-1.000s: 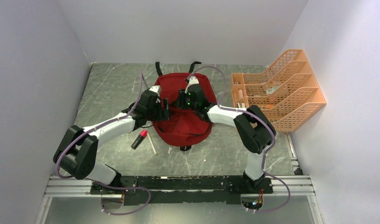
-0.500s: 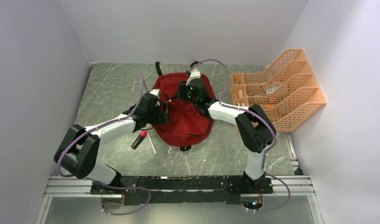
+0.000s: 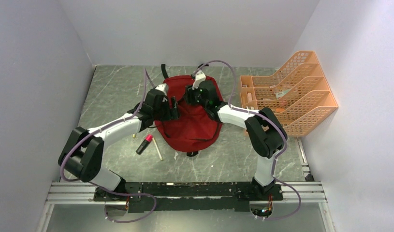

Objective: Pack the student bag
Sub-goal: Adjust the student bag at the center of the board.

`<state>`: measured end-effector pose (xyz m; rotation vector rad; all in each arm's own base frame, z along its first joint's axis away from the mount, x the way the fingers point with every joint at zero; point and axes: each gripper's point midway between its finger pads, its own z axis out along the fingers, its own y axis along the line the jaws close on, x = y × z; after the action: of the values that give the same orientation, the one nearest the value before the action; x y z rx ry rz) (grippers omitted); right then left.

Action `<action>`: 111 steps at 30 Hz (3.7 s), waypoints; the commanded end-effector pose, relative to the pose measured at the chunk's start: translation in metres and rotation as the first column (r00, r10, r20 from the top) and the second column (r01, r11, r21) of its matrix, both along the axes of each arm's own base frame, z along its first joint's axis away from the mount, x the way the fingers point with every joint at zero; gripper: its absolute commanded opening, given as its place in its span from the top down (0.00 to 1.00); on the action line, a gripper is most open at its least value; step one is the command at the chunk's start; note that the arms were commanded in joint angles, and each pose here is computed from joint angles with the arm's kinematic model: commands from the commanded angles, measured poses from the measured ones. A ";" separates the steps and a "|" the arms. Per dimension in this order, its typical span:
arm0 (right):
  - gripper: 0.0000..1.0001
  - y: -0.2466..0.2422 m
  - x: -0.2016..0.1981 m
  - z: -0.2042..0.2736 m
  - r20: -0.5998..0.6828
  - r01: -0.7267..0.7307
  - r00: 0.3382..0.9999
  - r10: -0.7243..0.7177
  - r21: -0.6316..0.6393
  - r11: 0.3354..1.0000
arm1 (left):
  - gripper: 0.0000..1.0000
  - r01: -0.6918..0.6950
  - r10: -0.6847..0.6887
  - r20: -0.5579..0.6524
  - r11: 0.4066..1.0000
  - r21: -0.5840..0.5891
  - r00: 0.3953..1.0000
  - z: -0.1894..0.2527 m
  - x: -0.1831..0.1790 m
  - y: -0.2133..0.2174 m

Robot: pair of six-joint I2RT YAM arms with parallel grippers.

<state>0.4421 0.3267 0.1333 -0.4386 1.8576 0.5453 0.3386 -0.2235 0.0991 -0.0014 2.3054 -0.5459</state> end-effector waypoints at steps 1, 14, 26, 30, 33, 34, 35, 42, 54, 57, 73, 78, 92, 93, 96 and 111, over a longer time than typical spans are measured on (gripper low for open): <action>0.54 -0.006 0.007 0.014 0.045 -0.088 0.995 0.092 -0.072 0.993 | 0.22 -0.043 0.043 0.009 0.998 -0.037 0.999 0.009 0.025 -0.007; 0.54 -0.007 0.004 0.008 -0.035 -0.186 0.982 0.186 0.025 0.982 | 0.21 -0.083 0.087 0.051 0.994 -0.072 0.995 0.013 0.054 -0.019; 0.47 -0.023 -0.016 0.033 0.087 -0.301 0.944 0.318 -0.170 0.938 | 0.21 -0.115 0.117 -0.039 0.992 0.058 0.992 -0.044 0.049 -0.005; 0.43 -0.039 -0.008 0.030 0.197 -0.266 0.917 0.348 -0.350 0.898 | 0.21 -0.104 0.106 -0.041 0.993 0.054 0.994 -0.044 0.048 -0.006; 0.41 -0.038 -0.012 0.024 0.290 -0.305 0.823 0.489 -0.500 0.810 | 0.21 -0.094 0.097 -0.049 0.994 0.052 0.994 -0.046 0.049 -0.008; 0.39 -0.036 -0.014 0.021 0.300 -0.326 0.788 0.537 -0.536 0.779 | 0.21 -0.092 0.094 -0.051 0.995 0.050 0.994 -0.046 0.049 -0.009; 0.37 -0.033 -0.016 0.015 0.296 -0.350 0.762 0.576 -0.560 0.751 | 0.21 -0.090 0.093 -0.054 0.995 0.047 0.994 -0.047 0.049 -0.010; 0.35 -0.023 -0.002 -0.004 0.248 -0.389 0.682 0.688 -0.674 0.628 | 0.21 -0.082 0.084 -0.046 0.996 0.041 0.995 -0.043 0.050 -0.012; 0.41 -0.013 0.023 -0.004 0.368 -0.186 0.605 0.706 -0.797 0.575 | 0.21 -0.077 0.077 -0.050 0.997 0.017 0.996 -0.041 0.049 -0.015; 0.44 -0.004 0.024 -0.012 0.332 -0.216 0.595 0.732 -0.811 0.543 | 0.22 -0.071 0.072 -0.049 0.997 0.011 0.996 -0.039 0.049 -0.016; 1.00 0.016 0.023 0.010 0.357 -0.262 0.629 0.691 -0.739 0.621 | 0.21 -0.079 0.078 -0.029 0.997 -0.016 0.997 -0.021 0.044 -0.008; 1.00 -0.016 0.060 0.038 0.413 -0.045 0.804 0.427 -0.674 0.737 | 0.17 -0.055 0.056 0.018 0.998 -0.024 0.998 -0.002 0.040 -0.005; 1.00 -0.105 0.090 0.087 0.420 0.321 0.908 -0.011 -0.677 0.662 | 0.17 0.040 -0.036 0.073 0.998 -0.052 0.997 0.032 0.055 -0.025; 1.00 -0.110 0.090 0.089 0.411 0.337 0.911 -0.044 -0.675 0.656 | 0.17 0.043 -0.039 0.077 0.998 -0.052 0.996 0.035 0.057 -0.026; 1.00 -0.121 0.089 0.090 0.369 0.366 0.919 -0.139 -0.668 0.648 | 0.18 0.051 -0.047 0.083 0.997 -0.049 0.995 0.039 0.059 -0.028; 1.00 -0.084 0.026 0.074 0.066 0.219 0.974 -0.218 -0.535 0.816 | 0.17 -0.092 0.090 0.053 0.995 0.037 0.995 0.041 0.040 0.036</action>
<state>0.4898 0.2269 0.1761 -0.6933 2.0084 -0.2971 0.3878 -0.2227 0.1305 -0.0053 2.2574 -0.5454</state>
